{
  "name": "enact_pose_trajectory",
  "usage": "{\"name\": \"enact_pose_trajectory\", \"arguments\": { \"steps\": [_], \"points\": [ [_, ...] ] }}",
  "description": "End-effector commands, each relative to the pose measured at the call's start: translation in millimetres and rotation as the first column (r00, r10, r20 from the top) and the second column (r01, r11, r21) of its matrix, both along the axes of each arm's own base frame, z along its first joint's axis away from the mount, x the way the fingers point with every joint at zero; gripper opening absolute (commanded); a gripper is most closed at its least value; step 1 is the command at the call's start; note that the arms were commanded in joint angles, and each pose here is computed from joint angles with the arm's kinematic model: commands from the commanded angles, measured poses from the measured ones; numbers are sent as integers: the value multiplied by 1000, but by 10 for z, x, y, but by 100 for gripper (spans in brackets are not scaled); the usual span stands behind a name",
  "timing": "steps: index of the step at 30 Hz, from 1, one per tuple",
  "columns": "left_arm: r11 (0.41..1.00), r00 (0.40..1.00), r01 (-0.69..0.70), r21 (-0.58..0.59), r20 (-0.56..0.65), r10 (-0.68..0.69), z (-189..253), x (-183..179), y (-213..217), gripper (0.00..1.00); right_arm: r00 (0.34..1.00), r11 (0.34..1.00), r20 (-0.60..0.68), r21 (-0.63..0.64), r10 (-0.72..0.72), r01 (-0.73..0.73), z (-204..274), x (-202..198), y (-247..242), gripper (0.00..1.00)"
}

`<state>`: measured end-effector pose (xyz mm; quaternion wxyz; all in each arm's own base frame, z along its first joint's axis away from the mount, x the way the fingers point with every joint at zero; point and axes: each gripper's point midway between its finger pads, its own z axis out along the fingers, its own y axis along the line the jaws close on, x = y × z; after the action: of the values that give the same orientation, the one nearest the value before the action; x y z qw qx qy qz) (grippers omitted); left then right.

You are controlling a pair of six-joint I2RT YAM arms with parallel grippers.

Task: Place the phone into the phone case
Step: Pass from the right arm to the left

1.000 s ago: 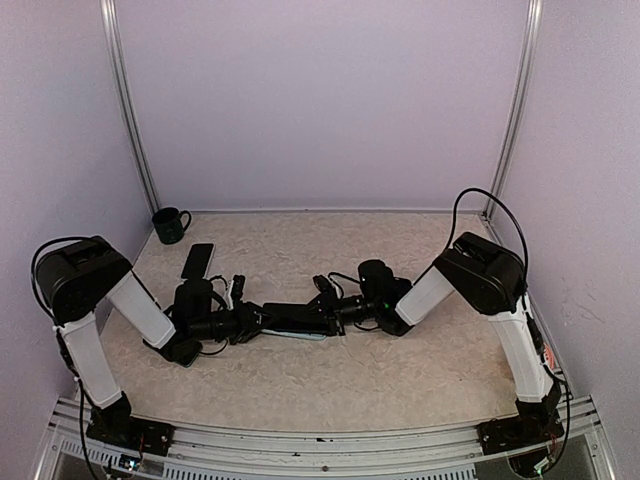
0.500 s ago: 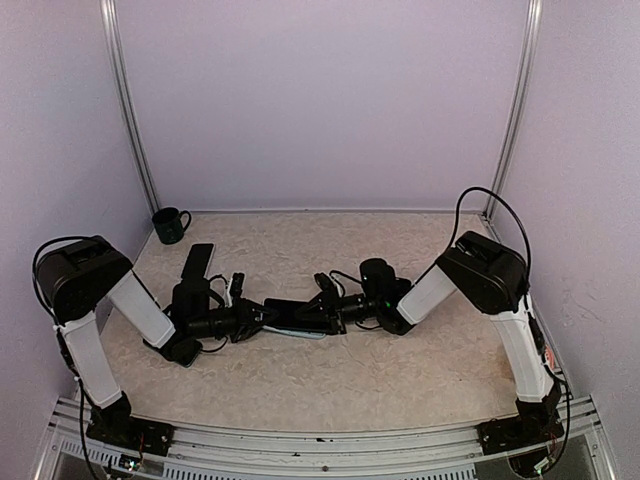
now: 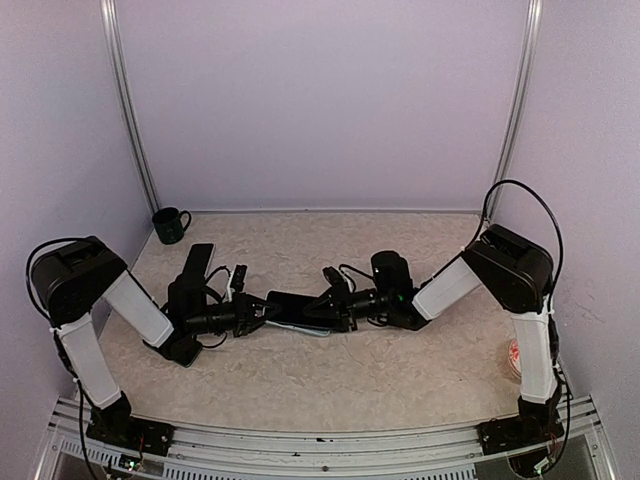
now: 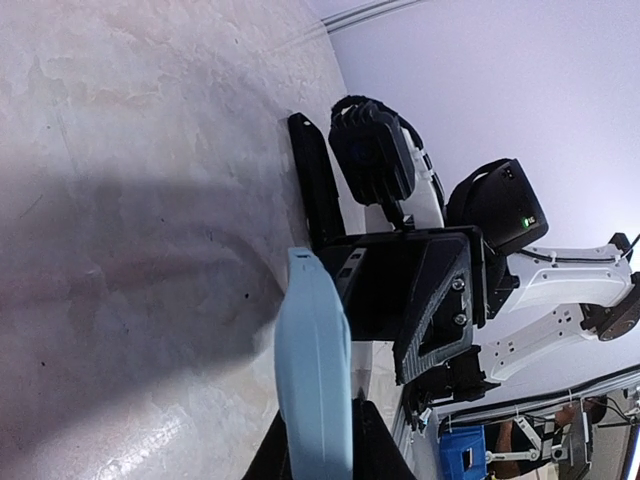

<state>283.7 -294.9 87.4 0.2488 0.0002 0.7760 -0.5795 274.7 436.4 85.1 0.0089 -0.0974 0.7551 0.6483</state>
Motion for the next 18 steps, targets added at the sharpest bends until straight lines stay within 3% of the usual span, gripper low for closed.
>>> {"name": "enact_pose_trajectory", "arguments": {
  "steps": [1, 18],
  "points": [
    [1000, 999, -24, 11, 44, 23, 48, 48, 89, 4, 998, 999, 54, 29, 35, -36, 262, -95, -106, 43],
    [1000, 993, -12, 2, 118, 12, 325, 30, 147, 1, 973, 997, 232, -72, 14, 3, 516, -429, -692, 47]
  ]
}}
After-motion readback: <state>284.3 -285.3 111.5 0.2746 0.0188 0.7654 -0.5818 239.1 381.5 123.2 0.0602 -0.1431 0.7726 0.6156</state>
